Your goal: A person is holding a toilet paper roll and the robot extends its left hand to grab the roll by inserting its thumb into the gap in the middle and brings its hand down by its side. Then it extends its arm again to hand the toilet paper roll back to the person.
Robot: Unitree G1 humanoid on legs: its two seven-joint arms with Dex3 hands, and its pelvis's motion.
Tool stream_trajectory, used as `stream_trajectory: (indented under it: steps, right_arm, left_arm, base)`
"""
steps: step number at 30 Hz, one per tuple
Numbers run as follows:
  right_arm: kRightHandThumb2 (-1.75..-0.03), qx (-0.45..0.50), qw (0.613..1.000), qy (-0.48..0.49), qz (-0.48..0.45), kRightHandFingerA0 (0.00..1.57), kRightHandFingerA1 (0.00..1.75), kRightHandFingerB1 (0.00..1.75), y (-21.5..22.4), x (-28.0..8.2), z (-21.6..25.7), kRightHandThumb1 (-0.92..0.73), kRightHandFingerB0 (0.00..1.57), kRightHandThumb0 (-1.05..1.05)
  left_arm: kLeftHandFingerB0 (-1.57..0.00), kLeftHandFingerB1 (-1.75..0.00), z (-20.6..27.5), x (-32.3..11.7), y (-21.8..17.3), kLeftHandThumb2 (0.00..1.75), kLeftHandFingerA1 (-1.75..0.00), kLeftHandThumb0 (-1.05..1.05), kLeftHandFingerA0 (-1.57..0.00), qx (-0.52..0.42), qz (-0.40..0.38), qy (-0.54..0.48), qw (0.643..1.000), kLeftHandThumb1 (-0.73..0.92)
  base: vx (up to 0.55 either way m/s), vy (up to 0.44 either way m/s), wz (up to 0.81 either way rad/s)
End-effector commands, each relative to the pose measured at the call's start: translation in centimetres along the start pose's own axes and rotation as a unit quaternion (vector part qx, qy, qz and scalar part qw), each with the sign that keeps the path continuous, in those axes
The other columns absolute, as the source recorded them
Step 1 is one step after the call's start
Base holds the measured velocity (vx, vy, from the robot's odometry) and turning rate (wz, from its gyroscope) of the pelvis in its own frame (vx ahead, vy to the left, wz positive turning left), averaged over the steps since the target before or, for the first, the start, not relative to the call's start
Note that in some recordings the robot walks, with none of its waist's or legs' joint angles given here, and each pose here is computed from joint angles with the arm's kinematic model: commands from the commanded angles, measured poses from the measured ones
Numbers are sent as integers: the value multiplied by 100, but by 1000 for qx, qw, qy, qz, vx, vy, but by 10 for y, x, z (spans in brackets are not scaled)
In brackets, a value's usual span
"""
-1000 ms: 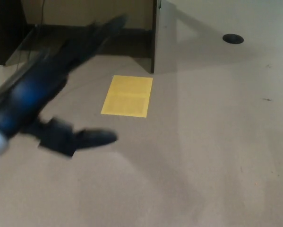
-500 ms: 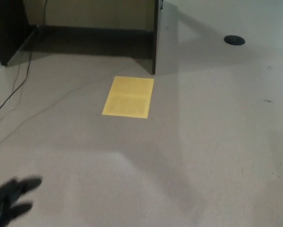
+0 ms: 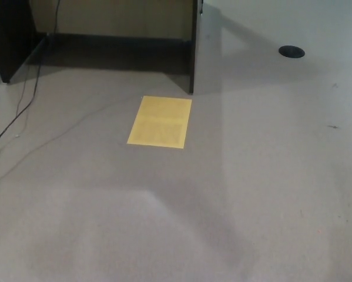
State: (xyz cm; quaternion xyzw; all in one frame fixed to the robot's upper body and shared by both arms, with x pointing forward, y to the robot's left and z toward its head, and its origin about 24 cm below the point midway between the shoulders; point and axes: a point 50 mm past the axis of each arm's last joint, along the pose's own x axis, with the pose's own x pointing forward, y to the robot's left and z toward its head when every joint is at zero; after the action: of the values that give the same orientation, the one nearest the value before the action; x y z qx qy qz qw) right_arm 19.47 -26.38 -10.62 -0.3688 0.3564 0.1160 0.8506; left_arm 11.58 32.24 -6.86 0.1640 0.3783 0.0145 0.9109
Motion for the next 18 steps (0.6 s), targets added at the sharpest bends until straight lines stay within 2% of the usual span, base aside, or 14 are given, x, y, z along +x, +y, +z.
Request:
stream_trajectory:
  steps: [1, 8, 15, 18]
  right_arm:
    - [-60, 16, 999, 33, -17, 79, 62, 42, -12, -5, -15, -65, 61, -38]
    - [-60, 13, 999, 38, -10, 77, 57, 43, -6, -8, -21, -64, 60, -39]
    - [-59, 13, 999, 43, -8, 80, 67, 43, -6, -9, -24, -66, 62, -37]
    - [-60, 13, 999, 42, -8, 76, 60, 43, -7, -8, -23, -66, 60, -38]
  left_arm:
    - [-26, -34, -12, -8, 22, 59, -39, -33, -32, 91, 109, -58, 988, 41]
    - [-27, -34, -18, -10, 21, 58, -39, -32, -31, 91, 103, -57, 989, 41]
    - [-27, -33, -21, -8, 19, 57, -38, -28, -30, 83, 102, -62, 989, 40]
    - [-28, -33, -19, -6, 20, 57, -37, -30, -31, 87, 104, -65, 989, 41]
  base:
    - [0, 0, 0]
    - [0, 0, 0]
    - [0, 0, 0]
    - [0, 0, 0]
